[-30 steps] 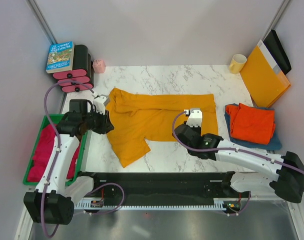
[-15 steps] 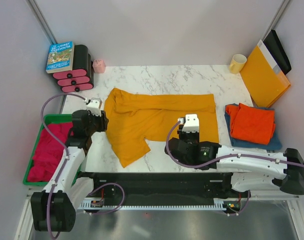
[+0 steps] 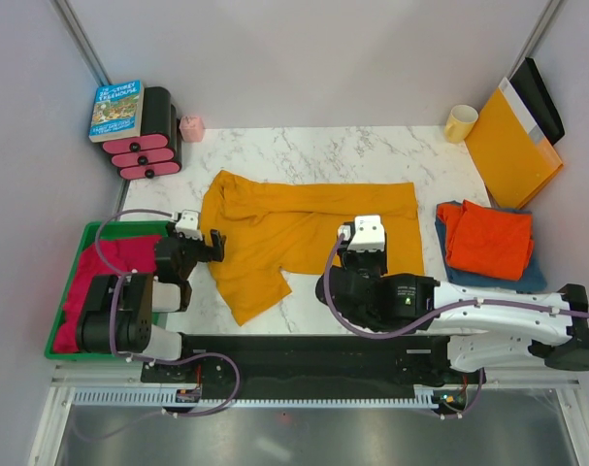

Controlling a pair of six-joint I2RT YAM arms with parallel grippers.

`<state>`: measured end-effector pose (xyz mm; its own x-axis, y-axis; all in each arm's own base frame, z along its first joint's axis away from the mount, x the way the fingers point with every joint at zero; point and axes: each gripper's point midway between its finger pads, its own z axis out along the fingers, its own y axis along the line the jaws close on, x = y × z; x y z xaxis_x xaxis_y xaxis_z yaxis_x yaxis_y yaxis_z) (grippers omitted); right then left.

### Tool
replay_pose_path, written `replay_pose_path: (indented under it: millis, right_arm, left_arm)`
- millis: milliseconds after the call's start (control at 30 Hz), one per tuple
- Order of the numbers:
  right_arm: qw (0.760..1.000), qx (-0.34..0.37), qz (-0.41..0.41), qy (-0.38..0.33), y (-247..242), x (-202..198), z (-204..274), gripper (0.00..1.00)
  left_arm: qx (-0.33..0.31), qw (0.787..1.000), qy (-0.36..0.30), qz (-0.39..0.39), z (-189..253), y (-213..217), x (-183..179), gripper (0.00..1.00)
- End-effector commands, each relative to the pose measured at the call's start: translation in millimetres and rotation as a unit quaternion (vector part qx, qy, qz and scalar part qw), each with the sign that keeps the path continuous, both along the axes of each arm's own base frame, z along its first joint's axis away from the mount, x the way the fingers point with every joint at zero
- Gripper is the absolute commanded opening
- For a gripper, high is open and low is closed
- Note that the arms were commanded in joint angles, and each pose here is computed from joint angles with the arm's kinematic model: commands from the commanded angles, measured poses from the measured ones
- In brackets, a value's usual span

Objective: Fold and stack the t-shirts
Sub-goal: Grap the side of the flattened tshirt closest away from the robot with both arms

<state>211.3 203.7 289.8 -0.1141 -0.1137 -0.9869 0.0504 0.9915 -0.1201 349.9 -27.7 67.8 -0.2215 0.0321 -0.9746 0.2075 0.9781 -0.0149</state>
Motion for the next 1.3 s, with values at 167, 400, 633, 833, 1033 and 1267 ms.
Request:
replay_pose_path:
  millis: [167, 400, 633, 833, 1033, 1267]
  right_arm:
    - [0.997, 0.013, -0.050, -0.049, -23.1, -1.0, 15.7, 0.53]
    - [0.995, -0.041, -0.073, -0.056, -36.0, 2.2, -18.0, 0.66]
    - [0.990, 0.028, -0.110, -0.078, -47.0, 12.2, -44.2, 0.75]
    - [0.999, 0.038, -0.015, 0.018, -5.4, 15.4, -63.1, 0.81]
    - [0.982, 0.090, 0.161, 0.027, 44.3, 8.6, -37.3, 0.83]
    - [0.984, 0.041, 0.168, 0.035, 40.1, 9.7, -33.0, 0.83]
  left_arm:
    - [0.001, 0.996, -0.085, 0.003, 40.7, -3.6, 18.0, 1.00]
    - [-0.006, 0.997, -0.070, 0.040, 37.7, 7.7, 21.9, 1.00]
    - [-0.006, 0.997, -0.070, 0.042, 37.1, 8.4, 21.8, 1.00]
    - [-0.005, 0.997, -0.070, 0.042, 37.1, 8.6, 21.8, 1.00]
    - [-0.006, 0.997, -0.069, 0.040, 36.8, 7.7, 21.6, 1.00]
    - [-0.007, 0.997, -0.069, 0.040, 37.0, 7.1, 21.9, 1.00]
